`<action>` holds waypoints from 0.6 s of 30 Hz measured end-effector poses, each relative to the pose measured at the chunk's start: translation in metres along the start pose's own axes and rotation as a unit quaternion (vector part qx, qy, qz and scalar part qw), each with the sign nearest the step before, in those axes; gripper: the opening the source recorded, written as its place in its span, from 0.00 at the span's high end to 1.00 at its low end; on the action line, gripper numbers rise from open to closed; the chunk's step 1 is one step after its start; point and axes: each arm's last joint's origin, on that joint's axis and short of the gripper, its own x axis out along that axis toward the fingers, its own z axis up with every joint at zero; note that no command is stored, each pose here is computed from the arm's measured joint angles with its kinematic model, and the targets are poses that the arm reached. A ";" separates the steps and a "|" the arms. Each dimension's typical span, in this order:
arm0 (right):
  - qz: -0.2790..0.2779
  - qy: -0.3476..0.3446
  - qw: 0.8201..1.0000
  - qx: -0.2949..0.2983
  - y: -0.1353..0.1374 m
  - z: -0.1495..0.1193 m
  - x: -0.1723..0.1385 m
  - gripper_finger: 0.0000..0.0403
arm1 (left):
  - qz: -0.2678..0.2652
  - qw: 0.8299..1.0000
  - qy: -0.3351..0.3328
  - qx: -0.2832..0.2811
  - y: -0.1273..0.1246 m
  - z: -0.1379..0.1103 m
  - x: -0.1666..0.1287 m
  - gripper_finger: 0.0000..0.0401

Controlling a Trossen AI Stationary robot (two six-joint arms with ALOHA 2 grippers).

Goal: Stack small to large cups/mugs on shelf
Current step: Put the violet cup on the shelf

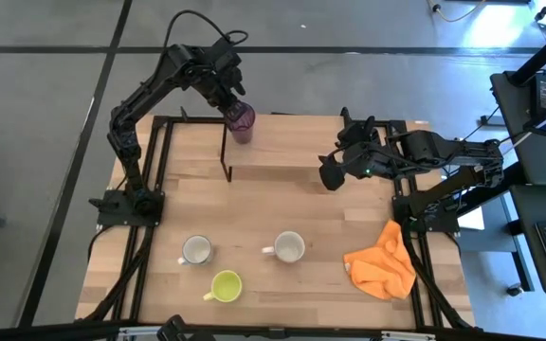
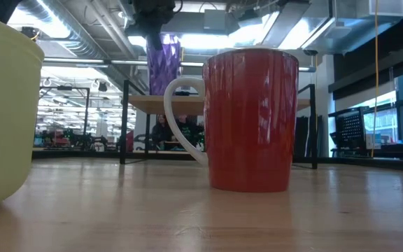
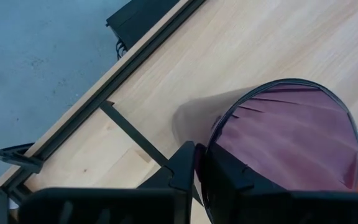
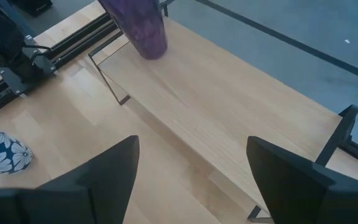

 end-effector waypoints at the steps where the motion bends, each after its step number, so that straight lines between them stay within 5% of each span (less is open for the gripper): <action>1: 0.000 0.000 1.000 0.000 0.000 0.000 0.000 0.26 | 0.000 1.000 0.003 0.000 0.000 0.000 0.002 0.91; 10: 0.000 0.000 1.000 -0.001 0.000 0.000 0.000 0.26 | 0.014 0.998 0.063 0.008 -0.001 -0.007 0.031 0.83; 18: 0.000 0.000 1.000 -0.002 0.000 0.000 0.000 0.26 | 0.005 1.000 0.004 0.013 -0.004 -0.001 0.003 0.84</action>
